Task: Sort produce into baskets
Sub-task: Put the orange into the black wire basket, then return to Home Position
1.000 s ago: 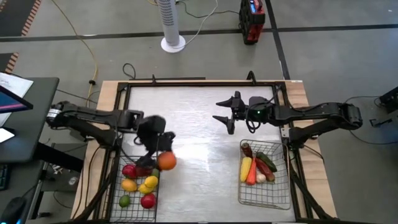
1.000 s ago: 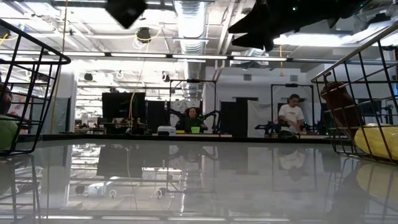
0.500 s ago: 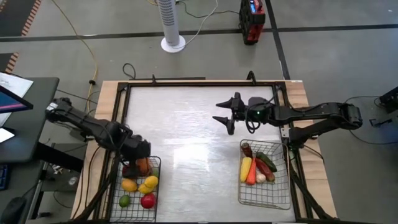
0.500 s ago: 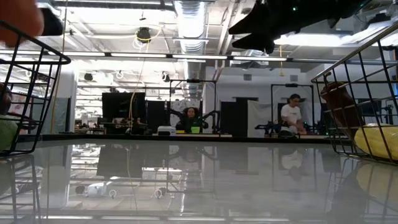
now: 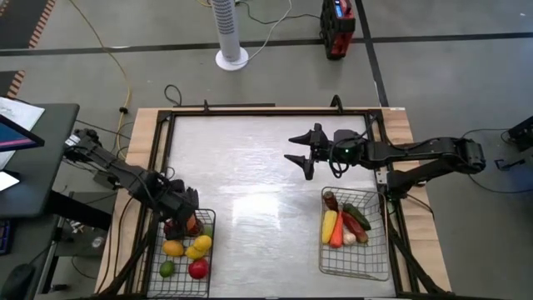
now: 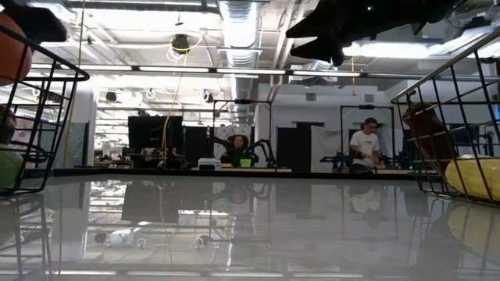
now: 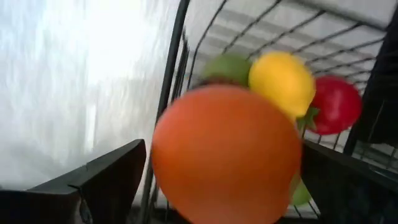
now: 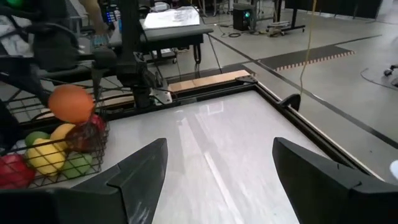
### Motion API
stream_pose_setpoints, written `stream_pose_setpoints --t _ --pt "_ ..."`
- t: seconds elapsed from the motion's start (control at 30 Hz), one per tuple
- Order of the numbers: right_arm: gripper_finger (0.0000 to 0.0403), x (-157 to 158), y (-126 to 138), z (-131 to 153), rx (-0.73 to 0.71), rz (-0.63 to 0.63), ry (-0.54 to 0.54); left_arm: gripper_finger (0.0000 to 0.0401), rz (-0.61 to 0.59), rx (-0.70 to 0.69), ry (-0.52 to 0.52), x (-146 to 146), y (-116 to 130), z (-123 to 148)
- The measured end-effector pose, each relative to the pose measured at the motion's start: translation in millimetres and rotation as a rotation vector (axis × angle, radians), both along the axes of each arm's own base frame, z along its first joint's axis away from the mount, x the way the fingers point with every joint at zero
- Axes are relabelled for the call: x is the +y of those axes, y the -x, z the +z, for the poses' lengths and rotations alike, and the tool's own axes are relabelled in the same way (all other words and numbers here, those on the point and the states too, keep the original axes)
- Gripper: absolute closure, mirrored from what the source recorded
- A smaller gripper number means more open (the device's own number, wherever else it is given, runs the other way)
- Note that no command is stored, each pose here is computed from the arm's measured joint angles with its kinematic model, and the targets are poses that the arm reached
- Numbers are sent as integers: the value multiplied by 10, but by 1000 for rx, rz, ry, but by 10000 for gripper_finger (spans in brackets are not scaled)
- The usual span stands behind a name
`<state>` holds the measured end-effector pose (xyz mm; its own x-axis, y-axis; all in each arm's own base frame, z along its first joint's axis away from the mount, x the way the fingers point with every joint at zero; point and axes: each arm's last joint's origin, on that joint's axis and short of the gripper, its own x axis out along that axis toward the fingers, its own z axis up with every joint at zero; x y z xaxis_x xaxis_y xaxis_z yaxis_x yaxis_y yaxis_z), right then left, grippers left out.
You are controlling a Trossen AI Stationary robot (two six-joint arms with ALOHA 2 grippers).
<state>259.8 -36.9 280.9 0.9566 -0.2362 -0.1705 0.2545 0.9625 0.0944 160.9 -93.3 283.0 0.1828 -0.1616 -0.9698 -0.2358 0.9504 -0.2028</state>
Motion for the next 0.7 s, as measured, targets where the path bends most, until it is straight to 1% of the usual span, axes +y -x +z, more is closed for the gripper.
stream_pose_setpoints --t 0.13,0.27,0.33,0.43,0.5,0.57,0.63,0.7 --pt "85 -44 27 21 -6 -14 -1 8 -82 -138 14 -11 3 91" --pt "85 -48 98 60 2 -21 -10 8 -144 -258 45 15 77 216" --pt "85 -44 127 63 17 -22 -13 8 -156 -317 33 48 130 276" --pt "85 -42 146 75 17 -27 -18 8 -142 -439 -33 116 186 372" --pt "85 -41 147 64 16 -24 -14 8 -129 -536 -105 161 206 437" --pt "85 -34 157 -12 -14 13 -13 8 -109 -641 -188 203 203 509" --pt "85 -59 190 -98 -64 32 -11 8 -92 -718 -259 234 184 558" --pt "85 -128 280 -170 -102 5 -13 8 -88 -785 -302 262 145 574"
